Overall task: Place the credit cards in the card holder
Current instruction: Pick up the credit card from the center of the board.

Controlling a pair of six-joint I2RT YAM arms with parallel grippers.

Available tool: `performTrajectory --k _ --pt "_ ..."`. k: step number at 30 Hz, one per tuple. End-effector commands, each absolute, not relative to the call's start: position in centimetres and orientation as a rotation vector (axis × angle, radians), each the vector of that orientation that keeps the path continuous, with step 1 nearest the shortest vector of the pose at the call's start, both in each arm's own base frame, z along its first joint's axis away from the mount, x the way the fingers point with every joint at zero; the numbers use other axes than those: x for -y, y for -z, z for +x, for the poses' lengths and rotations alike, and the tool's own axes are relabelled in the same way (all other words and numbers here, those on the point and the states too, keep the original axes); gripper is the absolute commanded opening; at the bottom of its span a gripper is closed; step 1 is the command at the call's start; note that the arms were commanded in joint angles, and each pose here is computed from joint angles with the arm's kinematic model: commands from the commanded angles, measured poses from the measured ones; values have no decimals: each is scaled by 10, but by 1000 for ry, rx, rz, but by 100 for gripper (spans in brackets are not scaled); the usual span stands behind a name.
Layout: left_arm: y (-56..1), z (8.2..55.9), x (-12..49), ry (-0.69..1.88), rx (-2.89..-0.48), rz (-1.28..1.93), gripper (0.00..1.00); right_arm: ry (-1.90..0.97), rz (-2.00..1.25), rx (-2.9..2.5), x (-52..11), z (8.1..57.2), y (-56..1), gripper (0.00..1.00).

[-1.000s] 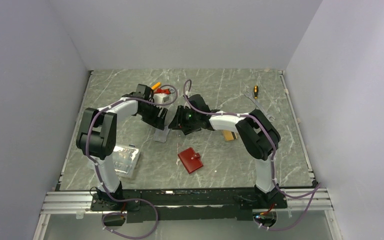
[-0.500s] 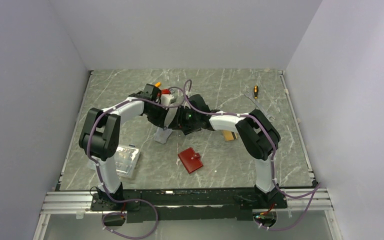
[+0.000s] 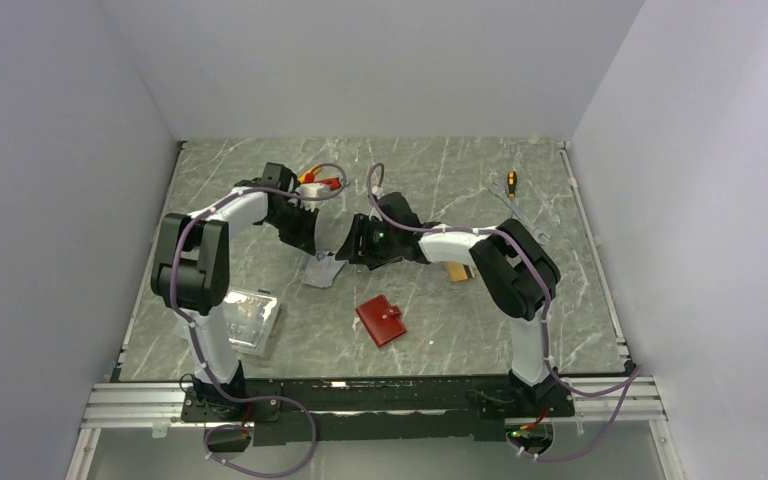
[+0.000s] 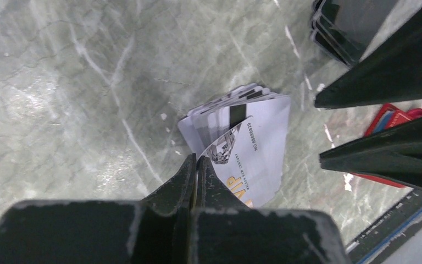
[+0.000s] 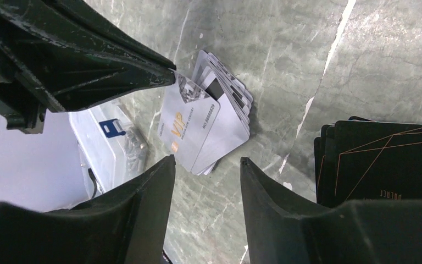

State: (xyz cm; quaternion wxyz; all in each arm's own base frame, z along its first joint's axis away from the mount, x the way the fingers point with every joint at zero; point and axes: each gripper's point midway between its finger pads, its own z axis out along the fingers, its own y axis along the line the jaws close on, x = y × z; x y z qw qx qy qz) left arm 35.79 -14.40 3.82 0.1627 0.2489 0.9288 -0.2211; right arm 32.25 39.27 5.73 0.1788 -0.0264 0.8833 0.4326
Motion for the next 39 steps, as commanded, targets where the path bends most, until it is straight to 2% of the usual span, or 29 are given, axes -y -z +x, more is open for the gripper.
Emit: performTrajectory --k 1,8,22,27,35,39 --pt "-48 349 157 826 -2634 671 0 -1252 -92 -2465 -401 324 -59 52" --pt "-85 349 156 1138 -2522 573 0 -1386 -159 -2389 -407 321 -82 55" --pt "-153 332 169 1492 -2272 534 0 -1723 -300 -2159 -407 297 -129 64" --pt "-173 328 169 1631 -2195 478 0 -1811 -355 -1996 -405 288 -155 63" --pt "-190 323 171 1697 -2130 460 0 -1917 -311 -1915 -409 289 -175 60" --pt "-191 323 173 1722 -2131 424 0 -2013 -271 -1855 -412 291 -189 51"
